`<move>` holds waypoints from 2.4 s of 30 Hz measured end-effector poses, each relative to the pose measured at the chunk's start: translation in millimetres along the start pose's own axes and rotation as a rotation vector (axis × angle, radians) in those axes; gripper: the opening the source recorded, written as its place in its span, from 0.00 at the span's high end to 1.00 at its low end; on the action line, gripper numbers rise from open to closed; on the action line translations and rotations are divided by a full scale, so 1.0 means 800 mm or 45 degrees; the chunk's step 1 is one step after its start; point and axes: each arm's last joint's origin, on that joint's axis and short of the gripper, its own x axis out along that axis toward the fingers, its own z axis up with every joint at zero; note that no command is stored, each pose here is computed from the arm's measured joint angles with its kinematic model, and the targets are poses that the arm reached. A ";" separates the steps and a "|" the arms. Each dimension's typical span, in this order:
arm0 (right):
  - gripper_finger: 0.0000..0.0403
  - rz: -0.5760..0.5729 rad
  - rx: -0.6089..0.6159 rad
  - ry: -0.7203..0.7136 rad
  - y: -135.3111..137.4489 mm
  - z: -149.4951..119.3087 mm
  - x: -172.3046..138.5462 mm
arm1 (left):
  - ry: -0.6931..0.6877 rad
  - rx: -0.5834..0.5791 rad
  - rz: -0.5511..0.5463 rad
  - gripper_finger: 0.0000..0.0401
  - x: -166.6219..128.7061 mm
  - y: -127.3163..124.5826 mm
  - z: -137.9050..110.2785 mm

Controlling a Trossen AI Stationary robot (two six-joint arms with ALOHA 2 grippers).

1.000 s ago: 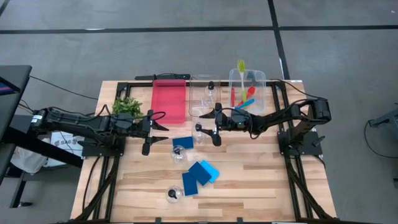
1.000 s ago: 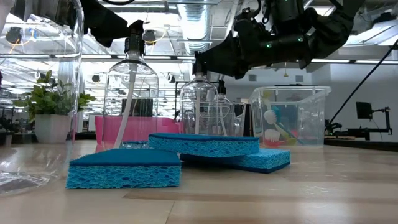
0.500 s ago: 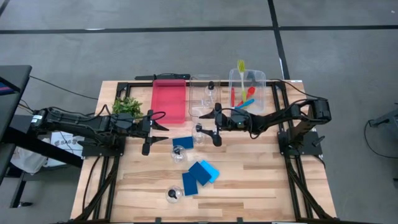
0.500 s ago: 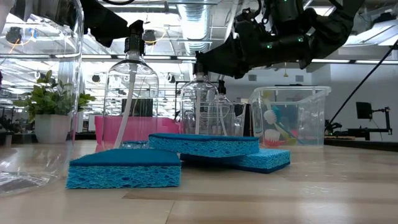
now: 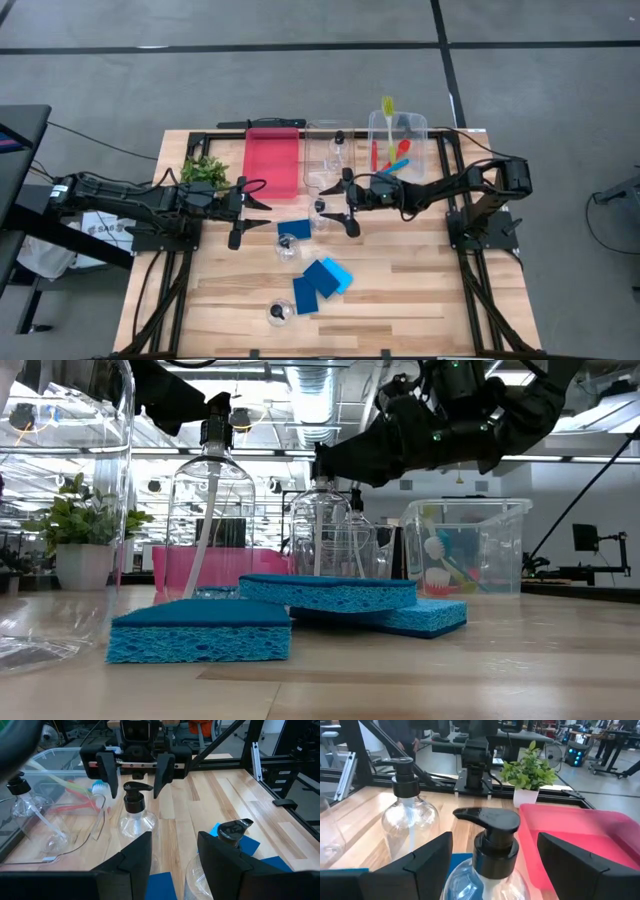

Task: Pick & Place Kitchen Sink Supplies
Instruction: Put the soap dispenser into the left transparent bin

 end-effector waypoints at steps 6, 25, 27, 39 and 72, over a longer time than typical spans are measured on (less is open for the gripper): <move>0.29 -0.009 -0.007 -0.035 -0.004 0.011 0.004 | 0.000 0.000 0.000 0.60 0.000 0.000 0.000; 0.29 0.001 -0.002 0.074 -0.011 -0.015 0.071 | 0.000 0.003 0.000 0.60 0.000 0.000 0.000; 0.29 0.002 -0.001 0.081 -0.011 -0.013 0.072 | -0.001 0.003 0.000 0.60 0.000 0.000 0.000; 0.29 0.010 -0.010 0.095 -0.009 -0.002 0.066 | 0.000 0.003 0.000 0.60 0.000 0.000 0.000; 0.72 0.008 0.029 0.139 -0.010 0.020 0.049 | 0.000 0.002 0.000 0.60 0.000 0.000 0.000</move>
